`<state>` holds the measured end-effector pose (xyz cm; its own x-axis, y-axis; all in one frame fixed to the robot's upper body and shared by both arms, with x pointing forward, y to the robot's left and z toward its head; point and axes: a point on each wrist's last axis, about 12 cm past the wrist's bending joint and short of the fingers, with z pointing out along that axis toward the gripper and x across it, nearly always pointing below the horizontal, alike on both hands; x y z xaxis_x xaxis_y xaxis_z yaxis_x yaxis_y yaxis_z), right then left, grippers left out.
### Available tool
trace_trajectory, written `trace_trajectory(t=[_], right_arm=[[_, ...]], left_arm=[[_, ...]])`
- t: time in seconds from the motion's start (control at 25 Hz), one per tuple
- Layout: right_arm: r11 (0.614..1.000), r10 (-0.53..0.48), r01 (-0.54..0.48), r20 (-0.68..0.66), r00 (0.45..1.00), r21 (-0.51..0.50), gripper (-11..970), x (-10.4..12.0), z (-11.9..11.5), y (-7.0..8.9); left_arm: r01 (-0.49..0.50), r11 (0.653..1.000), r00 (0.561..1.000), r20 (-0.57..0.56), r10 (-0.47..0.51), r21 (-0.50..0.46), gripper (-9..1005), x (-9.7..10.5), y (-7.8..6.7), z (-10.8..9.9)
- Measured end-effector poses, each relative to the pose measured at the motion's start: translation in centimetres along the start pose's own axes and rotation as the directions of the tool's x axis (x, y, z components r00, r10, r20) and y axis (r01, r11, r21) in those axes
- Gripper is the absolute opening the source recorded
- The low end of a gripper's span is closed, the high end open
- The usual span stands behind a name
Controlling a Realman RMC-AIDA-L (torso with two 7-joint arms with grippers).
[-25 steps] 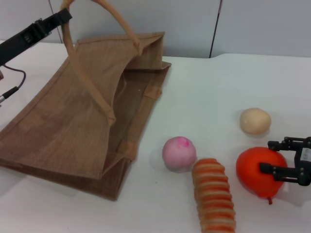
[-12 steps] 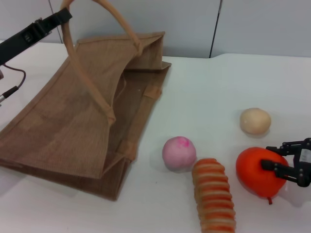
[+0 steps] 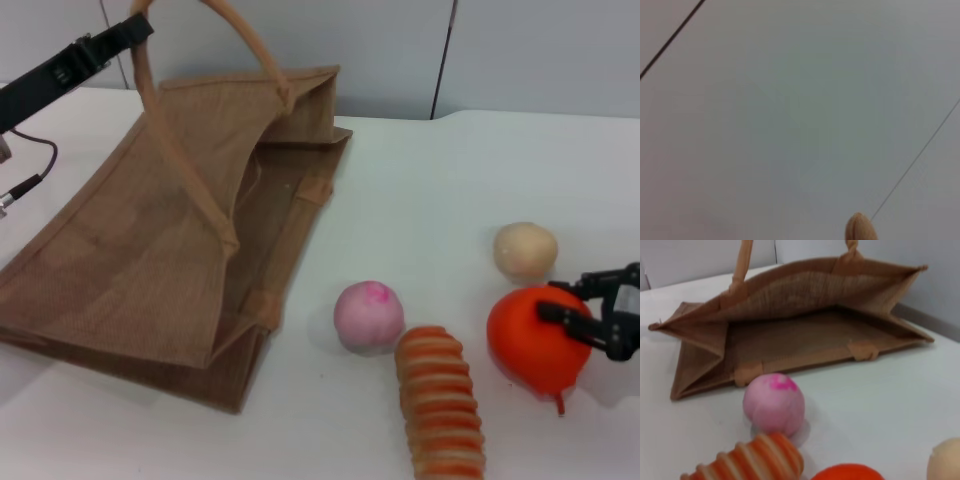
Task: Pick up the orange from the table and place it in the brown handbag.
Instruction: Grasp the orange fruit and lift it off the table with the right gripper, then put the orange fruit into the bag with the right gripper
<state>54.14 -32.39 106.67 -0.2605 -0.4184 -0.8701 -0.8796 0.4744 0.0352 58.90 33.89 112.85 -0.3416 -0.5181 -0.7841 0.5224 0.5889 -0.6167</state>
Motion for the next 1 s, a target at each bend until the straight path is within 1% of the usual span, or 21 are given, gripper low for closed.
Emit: trace_trajectory(t=[0.16, 0.44, 0.68, 0.8, 1.0], right_arm=[[0.999, -0.021, 0.019, 0.058, 0.998, 0.026, 279, -0.6, 0.0, -0.3], [0.997, -0.080, 0.081, 0.189, 0.979, 0.004, 234, -2.1, 0.0, 0.2], [0.990, -0.119, 0.135, 0.263, 0.957, -0.044, 182, -4.3, 1.8, 0.3], [0.984, -0.137, 0.164, 0.296, 0.945, -0.071, 139, -5.4, 3.0, 0.4], [0.975, -0.160, 0.202, 0.337, 0.928, -0.094, 97, -7.1, 4.8, 0.5]], left_arm=[[0.004, 1.000, 1.000, -0.005, -0.004, 0.019, 123, 0.1, -0.2, 0.1], [0.002, 0.996, 1.000, -0.012, -0.001, 0.088, 123, -0.1, -1.0, 0.4], [0.003, 0.988, 1.000, -0.019, 0.000, 0.152, 123, -0.2, -1.8, 1.0], [0.006, 0.982, 1.000, -0.025, -0.001, 0.191, 122, -0.3, -2.3, 1.3], [0.021, 0.969, 0.999, -0.033, -0.013, 0.246, 122, -0.4, -3.1, 1.9]])
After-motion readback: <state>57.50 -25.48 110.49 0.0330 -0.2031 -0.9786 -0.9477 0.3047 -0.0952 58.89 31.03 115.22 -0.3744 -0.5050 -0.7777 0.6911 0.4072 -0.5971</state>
